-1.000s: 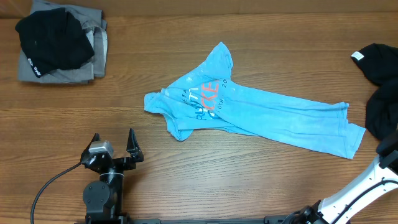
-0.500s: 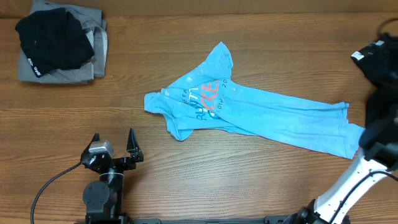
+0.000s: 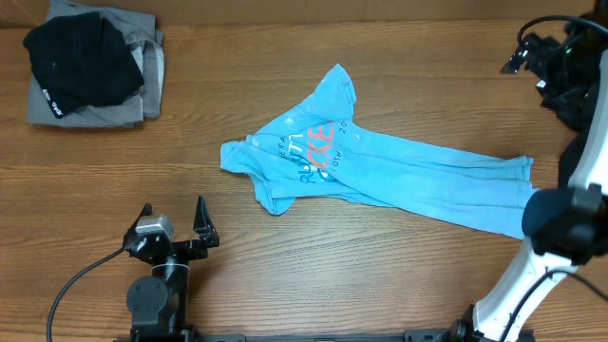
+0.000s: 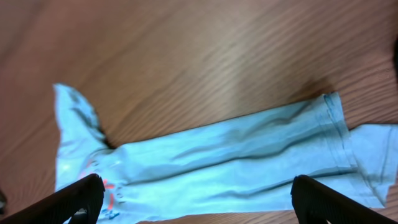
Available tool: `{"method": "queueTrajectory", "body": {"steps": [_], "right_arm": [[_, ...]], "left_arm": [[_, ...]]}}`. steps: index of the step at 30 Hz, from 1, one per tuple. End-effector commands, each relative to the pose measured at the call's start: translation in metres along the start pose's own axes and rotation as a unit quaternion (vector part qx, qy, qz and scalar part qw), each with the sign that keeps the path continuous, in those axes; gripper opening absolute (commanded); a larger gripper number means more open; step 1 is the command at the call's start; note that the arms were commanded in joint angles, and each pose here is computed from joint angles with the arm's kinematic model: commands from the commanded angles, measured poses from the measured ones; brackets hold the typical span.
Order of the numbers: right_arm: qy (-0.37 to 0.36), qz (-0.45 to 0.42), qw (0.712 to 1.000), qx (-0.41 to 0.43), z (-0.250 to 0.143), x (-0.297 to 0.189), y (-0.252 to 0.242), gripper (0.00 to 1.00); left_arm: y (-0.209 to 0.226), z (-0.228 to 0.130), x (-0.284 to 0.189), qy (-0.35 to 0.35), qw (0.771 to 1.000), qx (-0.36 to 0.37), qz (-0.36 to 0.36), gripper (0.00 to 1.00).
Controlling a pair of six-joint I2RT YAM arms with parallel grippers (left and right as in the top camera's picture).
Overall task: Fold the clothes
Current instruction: 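Raise the right gripper back to the upper right corner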
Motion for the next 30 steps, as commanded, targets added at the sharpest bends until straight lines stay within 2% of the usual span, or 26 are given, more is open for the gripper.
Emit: {"method": "queueTrajectory", "body": {"steps": [1,7,14,30], "right_arm": [[-0.065,0.011,0.997,-0.041,-0.020,-0.058,0.033,1.00],[-0.064,0.000,0.995,-0.076,-0.047,-0.069,0.052,1.00],[-0.079,-0.078,0.991,-0.070,-0.036,-0.062,0.029,1.00],[-0.076,-0.080,0.992,-0.065,-0.035,-0.060,0.025,1.00]], "left_arm": [[-0.002,0.000,0.000,-0.002,1.000,0.010,-0.007,1.00],[-0.002,0.000,0.000,-0.002,1.000,0.010,-0.007,1.00],[-0.002,0.000,0.000,-0.002,1.000,0.010,-0.007,1.00],[-0.002,0.000,0.000,-0.002,1.000,0.010,-0.007,1.00]]}}
Point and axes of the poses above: each gripper's point midway between its finger pads, its own x axis out along the fingers, its own y axis along the line the jaws close on, z = x × y, the point moved 3 cm from there along -x, back along the fingers, and after that the axes turned 9 degrees about -x, right-handed, at the moved point
